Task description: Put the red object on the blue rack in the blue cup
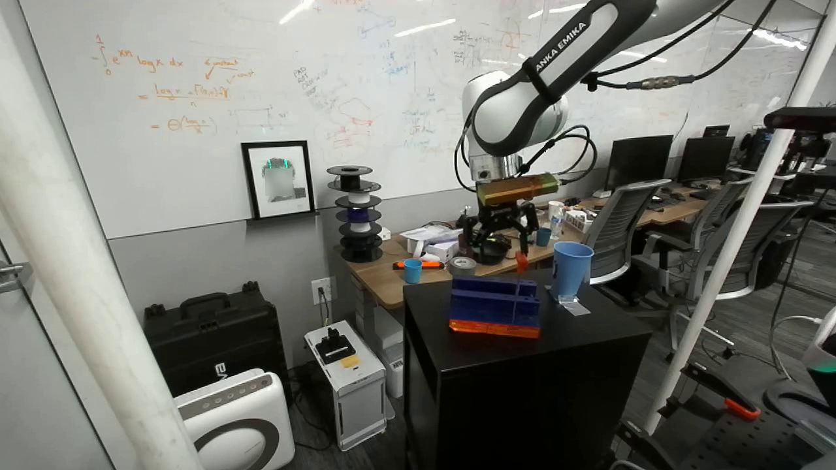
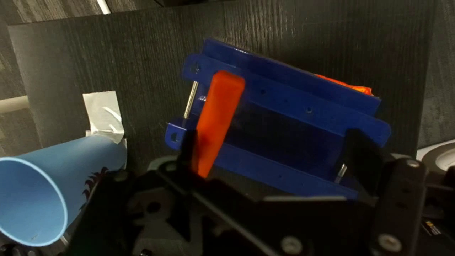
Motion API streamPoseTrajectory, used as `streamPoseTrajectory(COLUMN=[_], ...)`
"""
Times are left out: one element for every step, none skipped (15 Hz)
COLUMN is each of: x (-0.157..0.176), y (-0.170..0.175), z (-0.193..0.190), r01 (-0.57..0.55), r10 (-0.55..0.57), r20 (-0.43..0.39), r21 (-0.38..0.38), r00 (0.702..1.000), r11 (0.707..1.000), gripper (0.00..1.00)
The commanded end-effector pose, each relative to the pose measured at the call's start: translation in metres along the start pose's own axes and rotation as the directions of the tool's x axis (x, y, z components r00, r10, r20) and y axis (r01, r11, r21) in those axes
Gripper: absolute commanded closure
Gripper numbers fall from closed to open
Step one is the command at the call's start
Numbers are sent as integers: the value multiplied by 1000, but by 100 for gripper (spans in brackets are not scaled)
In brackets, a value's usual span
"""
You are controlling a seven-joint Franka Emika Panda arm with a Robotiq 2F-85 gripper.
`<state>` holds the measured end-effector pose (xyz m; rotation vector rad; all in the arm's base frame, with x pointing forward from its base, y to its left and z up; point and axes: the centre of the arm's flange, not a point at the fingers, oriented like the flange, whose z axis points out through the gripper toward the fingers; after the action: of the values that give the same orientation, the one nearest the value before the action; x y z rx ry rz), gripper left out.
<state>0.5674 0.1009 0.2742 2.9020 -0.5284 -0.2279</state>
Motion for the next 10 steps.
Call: streamPoseTrajectory(x=[-20, -23, -27, -31, -36, -40, -44, -48, -51, -53], y=[3, 7, 10, 13, 16, 18, 19, 19, 20, 21], z=[-4, -4, -4, -4, -4, -4, -3, -3, -1, 0], r01=[-55, -75, -87, -103, -114, -123, -129, -134, -138, -144], r10=[55, 75, 87, 103, 114, 123, 129, 134, 138, 144], r20=[13, 5, 5, 2, 2, 4, 6, 4, 5, 6], r21=[6, 0, 0, -7, -9, -8, -8, -10, -13, -17], r00=[998, 997, 996, 995, 994, 992, 992, 991, 990, 990], r11=[998, 997, 996, 995, 993, 992, 992, 991, 990, 989], gripper=[0, 0, 0, 0, 0, 0, 0, 0, 0, 0])
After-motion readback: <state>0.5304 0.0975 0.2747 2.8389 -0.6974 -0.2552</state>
